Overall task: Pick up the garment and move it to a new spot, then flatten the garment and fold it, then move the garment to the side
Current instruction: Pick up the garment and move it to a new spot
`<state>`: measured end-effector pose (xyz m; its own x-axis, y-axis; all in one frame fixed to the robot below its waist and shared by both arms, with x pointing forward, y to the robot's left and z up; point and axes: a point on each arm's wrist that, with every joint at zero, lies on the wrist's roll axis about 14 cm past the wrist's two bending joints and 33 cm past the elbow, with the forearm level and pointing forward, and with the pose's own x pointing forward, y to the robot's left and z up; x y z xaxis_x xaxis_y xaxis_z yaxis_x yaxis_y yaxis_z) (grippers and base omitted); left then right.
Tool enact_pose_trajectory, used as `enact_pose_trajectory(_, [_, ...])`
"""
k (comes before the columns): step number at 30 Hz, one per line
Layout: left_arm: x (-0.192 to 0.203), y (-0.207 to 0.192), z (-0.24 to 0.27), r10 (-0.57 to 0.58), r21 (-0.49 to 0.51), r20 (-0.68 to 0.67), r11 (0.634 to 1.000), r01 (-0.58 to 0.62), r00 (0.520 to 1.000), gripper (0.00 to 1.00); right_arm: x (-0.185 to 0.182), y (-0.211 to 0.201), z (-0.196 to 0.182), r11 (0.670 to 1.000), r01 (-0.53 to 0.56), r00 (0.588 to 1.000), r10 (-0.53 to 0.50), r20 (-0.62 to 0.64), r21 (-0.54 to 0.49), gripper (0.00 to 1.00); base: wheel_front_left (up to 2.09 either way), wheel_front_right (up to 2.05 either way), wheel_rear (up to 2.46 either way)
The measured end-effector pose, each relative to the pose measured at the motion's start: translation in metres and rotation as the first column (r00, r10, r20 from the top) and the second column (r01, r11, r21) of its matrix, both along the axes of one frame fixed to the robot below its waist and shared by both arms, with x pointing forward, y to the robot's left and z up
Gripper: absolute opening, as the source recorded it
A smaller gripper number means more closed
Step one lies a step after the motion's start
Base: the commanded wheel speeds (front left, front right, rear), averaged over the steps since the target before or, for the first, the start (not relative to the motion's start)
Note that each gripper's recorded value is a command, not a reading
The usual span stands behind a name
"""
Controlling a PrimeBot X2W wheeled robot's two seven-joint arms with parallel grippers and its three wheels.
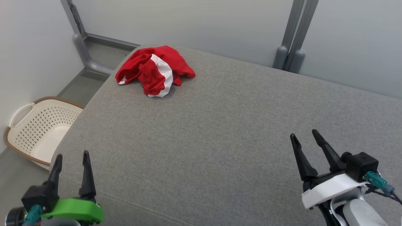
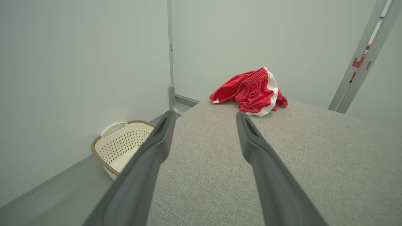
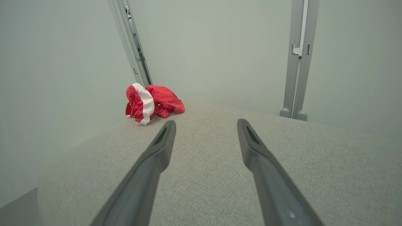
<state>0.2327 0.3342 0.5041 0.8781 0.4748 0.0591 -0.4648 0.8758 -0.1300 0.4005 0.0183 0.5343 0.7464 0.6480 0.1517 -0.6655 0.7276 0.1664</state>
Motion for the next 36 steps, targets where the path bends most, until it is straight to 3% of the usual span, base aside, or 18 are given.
enact_pose_trajectory(6, [0.06, 0.011, 0.048, -0.097, 0.036, 0.01, 0.995, 0.096, 0.995, 1.0, 0.021, -0.012, 0.004, 1.0, 0.029, 0.999, -0.029, 0.041, -0.01, 1.0, 0.0, 0.0, 0.0])
enact_pose_trajectory(8, [0.079, 0.018, 0.057, -0.133, 0.1, -0.071, 0.985, 0.139, 0.989, 1.0, 0.029, -0.012, 0.007, 1.0, 0.026, 0.998, -0.025, 0.061, -0.011, 1.0, 0.0, 0.0, 0.0])
enact_pose_trajectory(12, [0.128, 0.024, 0.082, -0.186, 0.072, -0.111, 0.978, 0.195, 0.976, 1.0, 0.048, -0.016, 0.012, 0.999, 0.032, 0.995, -0.031, 0.098, -0.004, 1.0, 0.0, 0.0, 0.0])
enact_pose_trajectory(18, [0.188, 0.039, 0.067, -0.237, -0.073, -0.258, 0.971, 0.226, 0.937, 1.0, 0.067, -0.027, 0.001, 0.998, 0.062, 0.994, -0.063, 0.093, 0.005, 1.0, 0.0, 0.0, 0.0])
enact_pose_trajectory(24, [0.243, 0.037, 0.041, -0.317, -0.226, -0.347, 0.942, 0.25, 0.883, 1.0, 0.081, -0.048, -0.014, 0.994, 0.11, 0.991, -0.109, 0.084, -0.011, 1.0, 0.0, 0.0, 0.0])
enact_pose_trajectory(28, [0.274, 0.027, 0.018, -0.373, -0.283, -0.409, 0.92, 0.273, 0.833, 1.0, 0.088, -0.063, -0.025, 0.989, 0.143, 0.987, -0.141, 0.071, -0.027, 1.0, 0.0, 0.0, 0.0])
enact_pose_trajectory(32, [0.293, 0.003, -0.024, -0.451, -0.364, -0.496, 0.884, 0.294, 0.742, 1.0, 0.093, -0.081, -0.038, 0.981, 0.187, 0.982, -0.185, 0.047, -0.045, 1.0, 0.0, 0.0, 0.0])
enact_pose_trajectory(36, [0.302, -0.004, -0.061, -0.474, -0.393, -0.58, 0.875, 0.283, 0.662, 1.0, 0.094, -0.1, -0.05, 0.969, 0.239, 0.971, -0.238, 0.022, -0.062, 1.0, 0.0, 0.0, 0.0])
